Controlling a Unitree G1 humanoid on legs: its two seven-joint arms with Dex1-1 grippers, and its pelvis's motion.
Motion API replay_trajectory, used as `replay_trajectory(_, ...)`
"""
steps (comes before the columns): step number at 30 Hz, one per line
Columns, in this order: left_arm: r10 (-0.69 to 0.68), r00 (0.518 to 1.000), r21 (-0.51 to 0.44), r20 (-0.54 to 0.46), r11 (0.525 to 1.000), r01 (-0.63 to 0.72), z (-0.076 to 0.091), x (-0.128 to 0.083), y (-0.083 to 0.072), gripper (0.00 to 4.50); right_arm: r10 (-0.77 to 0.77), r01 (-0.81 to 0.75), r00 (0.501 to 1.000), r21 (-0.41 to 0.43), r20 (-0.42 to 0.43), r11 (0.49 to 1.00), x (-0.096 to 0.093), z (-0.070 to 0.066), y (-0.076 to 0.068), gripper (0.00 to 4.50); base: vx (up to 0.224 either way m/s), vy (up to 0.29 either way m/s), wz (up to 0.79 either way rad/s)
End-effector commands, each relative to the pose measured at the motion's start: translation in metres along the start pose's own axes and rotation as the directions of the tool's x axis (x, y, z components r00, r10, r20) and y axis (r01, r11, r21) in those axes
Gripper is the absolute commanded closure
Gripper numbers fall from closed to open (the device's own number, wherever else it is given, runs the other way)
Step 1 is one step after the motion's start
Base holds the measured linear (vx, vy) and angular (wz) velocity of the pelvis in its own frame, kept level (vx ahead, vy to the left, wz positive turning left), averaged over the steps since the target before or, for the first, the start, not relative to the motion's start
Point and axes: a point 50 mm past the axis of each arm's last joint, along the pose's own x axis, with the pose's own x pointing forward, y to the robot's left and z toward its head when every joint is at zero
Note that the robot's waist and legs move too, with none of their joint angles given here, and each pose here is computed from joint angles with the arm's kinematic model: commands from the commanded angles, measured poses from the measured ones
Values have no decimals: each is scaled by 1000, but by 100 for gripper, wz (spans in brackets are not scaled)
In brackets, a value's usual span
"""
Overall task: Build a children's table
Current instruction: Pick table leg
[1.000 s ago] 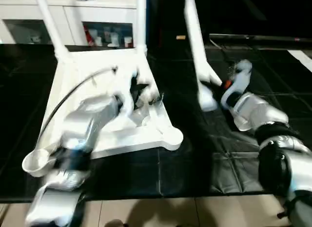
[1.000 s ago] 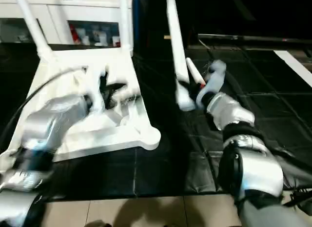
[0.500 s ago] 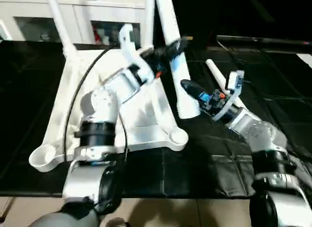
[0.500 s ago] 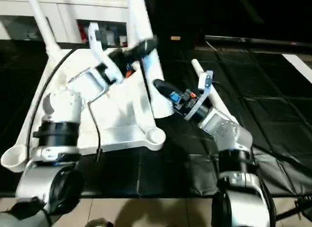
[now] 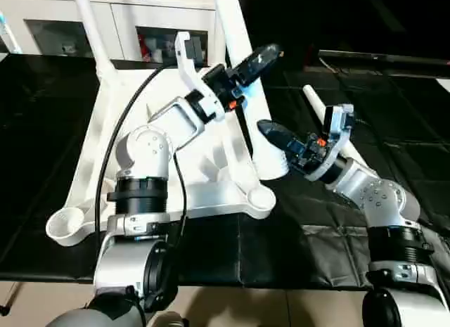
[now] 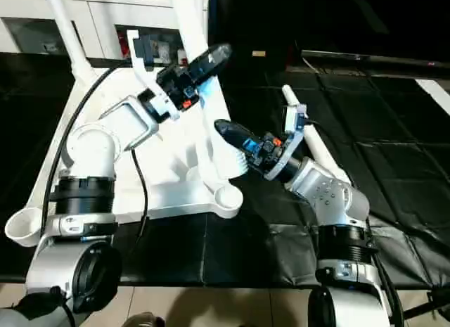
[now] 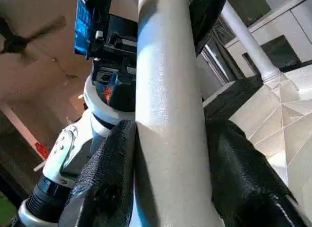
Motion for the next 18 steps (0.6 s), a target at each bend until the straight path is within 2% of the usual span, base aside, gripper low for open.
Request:
replay_trajectory(1,14,1000,-18,3,1000,-14,0,1,0,102,1,-1,1000,-25,-1,1000,-1,4,3,266,0,0,0)
replay_trajectory(5,42,999,-28,11,999,-42,1,0,3,117,-16,15,1000,-35,-8,999,-1,3,2,266,0,0,0)
replay_trajectory(7,51,999,-33,16,998,-50,2,-1,4,147,-21,21,1000,-41,-8,999,0,3,2,266,0,0,0)
replay_trajectory(11,66,998,-50,17,997,-65,2,-1,5,165,-28,27,1000,-49,-8,998,0,4,2,266,0,0,0)
replay_trajectory(18,88,996,-56,12,995,-87,1,-1,8,237,-33,33,999,-59,-14,998,1,3,2,266,0,0,0)
